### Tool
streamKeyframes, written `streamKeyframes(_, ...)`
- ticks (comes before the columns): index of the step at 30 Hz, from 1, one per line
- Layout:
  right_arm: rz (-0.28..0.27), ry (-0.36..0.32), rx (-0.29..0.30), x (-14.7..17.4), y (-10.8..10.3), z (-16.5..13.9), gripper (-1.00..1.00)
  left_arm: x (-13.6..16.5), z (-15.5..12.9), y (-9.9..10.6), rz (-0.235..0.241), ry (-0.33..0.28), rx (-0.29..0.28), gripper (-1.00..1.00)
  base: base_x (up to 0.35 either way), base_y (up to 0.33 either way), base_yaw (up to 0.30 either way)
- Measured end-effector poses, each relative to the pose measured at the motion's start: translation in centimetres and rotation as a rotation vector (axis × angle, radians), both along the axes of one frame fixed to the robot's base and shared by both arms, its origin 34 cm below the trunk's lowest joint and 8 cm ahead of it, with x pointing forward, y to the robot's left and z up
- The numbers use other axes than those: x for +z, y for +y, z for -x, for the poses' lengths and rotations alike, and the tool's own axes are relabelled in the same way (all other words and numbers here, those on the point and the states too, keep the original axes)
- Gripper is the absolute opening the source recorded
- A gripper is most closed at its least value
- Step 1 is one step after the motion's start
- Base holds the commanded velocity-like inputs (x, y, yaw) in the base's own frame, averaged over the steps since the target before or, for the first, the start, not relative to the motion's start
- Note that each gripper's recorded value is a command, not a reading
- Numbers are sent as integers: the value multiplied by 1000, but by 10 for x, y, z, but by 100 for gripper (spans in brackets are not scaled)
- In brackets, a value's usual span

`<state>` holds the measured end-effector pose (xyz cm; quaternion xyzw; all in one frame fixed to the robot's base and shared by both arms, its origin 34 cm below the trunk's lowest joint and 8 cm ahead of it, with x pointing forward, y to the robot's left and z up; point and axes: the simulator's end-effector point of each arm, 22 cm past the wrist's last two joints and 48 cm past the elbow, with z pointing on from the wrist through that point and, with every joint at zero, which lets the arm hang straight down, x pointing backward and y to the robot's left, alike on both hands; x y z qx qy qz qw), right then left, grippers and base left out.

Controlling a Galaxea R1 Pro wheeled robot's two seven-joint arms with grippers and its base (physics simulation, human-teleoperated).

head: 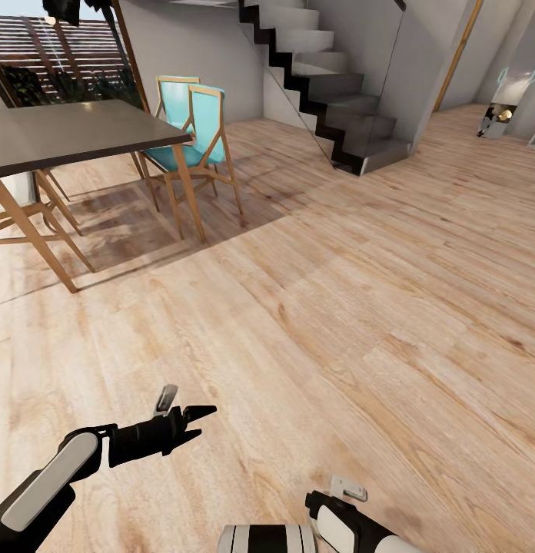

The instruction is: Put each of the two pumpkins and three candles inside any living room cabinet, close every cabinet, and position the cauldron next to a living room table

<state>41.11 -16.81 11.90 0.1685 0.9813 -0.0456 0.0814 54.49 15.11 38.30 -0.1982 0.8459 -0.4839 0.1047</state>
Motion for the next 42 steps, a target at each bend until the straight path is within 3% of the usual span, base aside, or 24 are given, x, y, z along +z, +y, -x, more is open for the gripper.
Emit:
streamKeyframes(21, 0, 16, 0, -6, 0, 6, 100, -8, 2, 0, 0, 16, 0, 100, 0, 0, 0)
streamKeyframes(22, 0, 16, 0, -6, 0, 6, -100, -8, 2, 0, 0, 16, 0, 100, 0, 0, 0)
streamKeyframes(42, 1, 17, 2, -6, 0, 6, -100, -8, 2, 0, 0, 16, 0, 100, 0, 0, 0)
